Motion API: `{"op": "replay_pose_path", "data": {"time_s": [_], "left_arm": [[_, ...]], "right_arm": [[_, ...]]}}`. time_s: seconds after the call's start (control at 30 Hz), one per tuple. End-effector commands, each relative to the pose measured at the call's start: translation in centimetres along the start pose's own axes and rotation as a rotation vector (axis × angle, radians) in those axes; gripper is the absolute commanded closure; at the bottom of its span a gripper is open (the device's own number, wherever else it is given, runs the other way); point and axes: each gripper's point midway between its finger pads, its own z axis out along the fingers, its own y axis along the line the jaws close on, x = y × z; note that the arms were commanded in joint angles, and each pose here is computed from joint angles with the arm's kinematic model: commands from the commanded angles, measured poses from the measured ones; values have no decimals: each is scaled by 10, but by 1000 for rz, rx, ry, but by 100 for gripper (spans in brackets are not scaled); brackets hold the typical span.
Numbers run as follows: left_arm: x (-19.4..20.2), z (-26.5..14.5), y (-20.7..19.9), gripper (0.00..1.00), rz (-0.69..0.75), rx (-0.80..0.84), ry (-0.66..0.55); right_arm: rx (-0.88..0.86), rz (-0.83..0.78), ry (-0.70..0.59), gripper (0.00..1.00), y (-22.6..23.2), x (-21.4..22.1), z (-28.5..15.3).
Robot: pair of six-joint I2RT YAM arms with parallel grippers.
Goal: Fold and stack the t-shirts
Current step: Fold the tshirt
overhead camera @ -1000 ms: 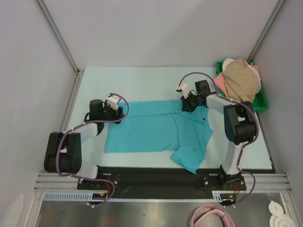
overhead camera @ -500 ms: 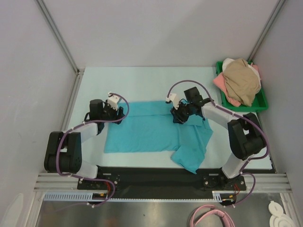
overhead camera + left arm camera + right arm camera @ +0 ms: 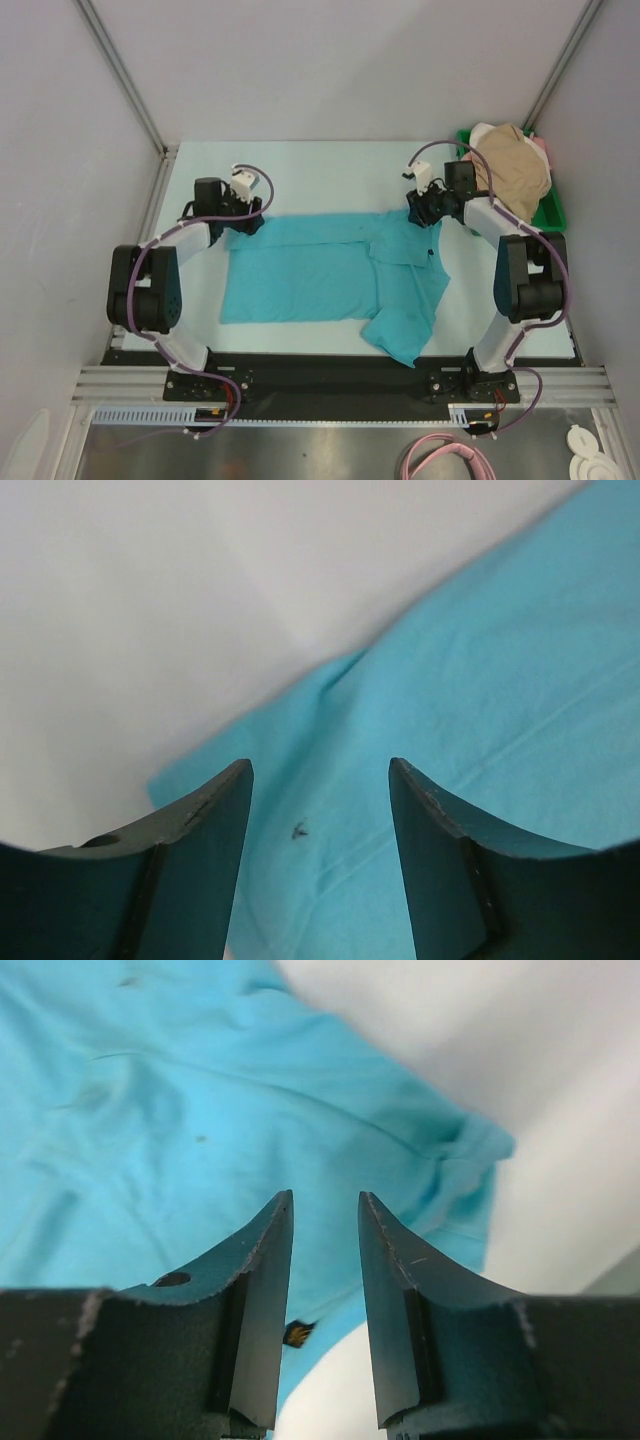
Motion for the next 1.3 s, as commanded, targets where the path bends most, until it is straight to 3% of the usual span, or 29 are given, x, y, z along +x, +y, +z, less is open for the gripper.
{"op": "replay_pose_path", "data": {"time_s": [0.0,0.3,0.8,0.93,1.13,1.27], "left_arm": [[11,7,8,38,-44,-27,92],[20,15,13,38,-60,-38,128],[27,21,18,38,-84,-53,154],[26,22,19,38,-87,-57,157],[26,21,22,38,-97,-62,156],[27,20,23,39,-102,-65,156]], "right_arm": [[91,8,-38,63,-34,-11,5],[206,49,-28,63,-82,-4,27],[262,96,7,64,-101,10,30],[247,110,25,77,-100,17,34],[211,149,47,78,-99,24,35],[198,168,41,95,-99,24,32]]}}
